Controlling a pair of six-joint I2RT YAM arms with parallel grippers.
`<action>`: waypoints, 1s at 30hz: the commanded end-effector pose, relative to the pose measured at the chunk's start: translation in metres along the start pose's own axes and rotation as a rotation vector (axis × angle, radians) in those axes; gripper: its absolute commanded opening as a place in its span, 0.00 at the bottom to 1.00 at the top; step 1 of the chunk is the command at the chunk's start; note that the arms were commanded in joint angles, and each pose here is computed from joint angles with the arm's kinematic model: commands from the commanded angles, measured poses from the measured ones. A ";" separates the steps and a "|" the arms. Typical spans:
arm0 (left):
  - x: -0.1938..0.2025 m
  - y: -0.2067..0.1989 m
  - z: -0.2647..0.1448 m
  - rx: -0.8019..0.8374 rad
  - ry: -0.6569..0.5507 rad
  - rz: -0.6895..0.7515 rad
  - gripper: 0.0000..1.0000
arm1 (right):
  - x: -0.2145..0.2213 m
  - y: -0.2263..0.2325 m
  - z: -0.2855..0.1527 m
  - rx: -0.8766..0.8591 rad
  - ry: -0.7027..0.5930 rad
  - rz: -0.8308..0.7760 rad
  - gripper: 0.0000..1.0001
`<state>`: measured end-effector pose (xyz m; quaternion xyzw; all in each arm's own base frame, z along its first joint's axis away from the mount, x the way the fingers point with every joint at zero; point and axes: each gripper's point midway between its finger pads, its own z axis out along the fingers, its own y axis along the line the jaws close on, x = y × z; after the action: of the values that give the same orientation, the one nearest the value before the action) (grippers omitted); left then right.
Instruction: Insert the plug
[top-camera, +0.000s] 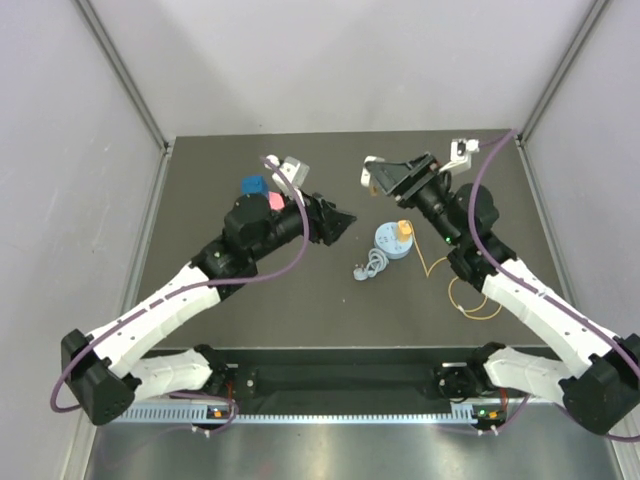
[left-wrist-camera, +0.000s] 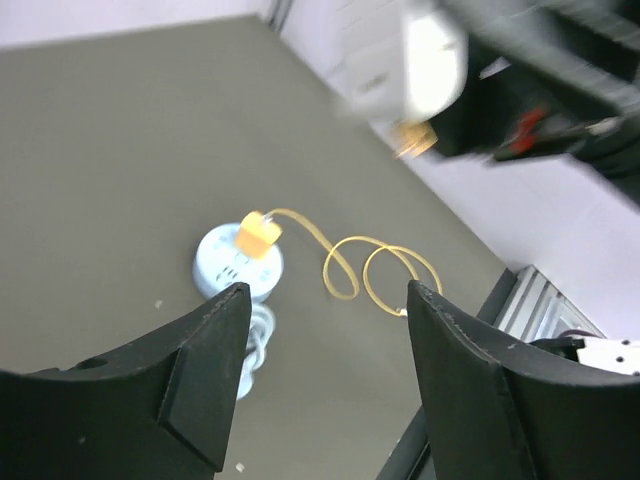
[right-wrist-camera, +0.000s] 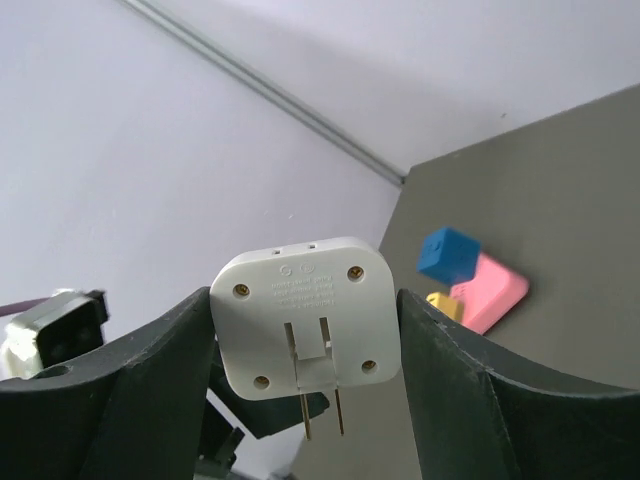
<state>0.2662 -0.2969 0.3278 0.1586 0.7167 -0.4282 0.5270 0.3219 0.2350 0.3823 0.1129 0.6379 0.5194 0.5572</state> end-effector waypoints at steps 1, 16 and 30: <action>-0.035 -0.025 -0.005 0.007 -0.198 0.120 0.69 | -0.001 0.023 -0.003 -0.047 -0.082 0.149 0.00; -0.035 -0.045 0.001 -0.131 -0.278 0.220 0.67 | 0.023 0.052 -0.019 -0.118 -0.052 0.245 0.00; -0.035 -0.056 0.001 -0.090 -0.291 0.211 0.63 | 0.036 0.066 -0.023 -0.115 -0.050 0.235 0.00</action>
<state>0.2437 -0.3264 0.3596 0.1661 0.6566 -0.3426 0.6511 0.2694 0.2792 0.3840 0.1692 0.6054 0.5970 0.4984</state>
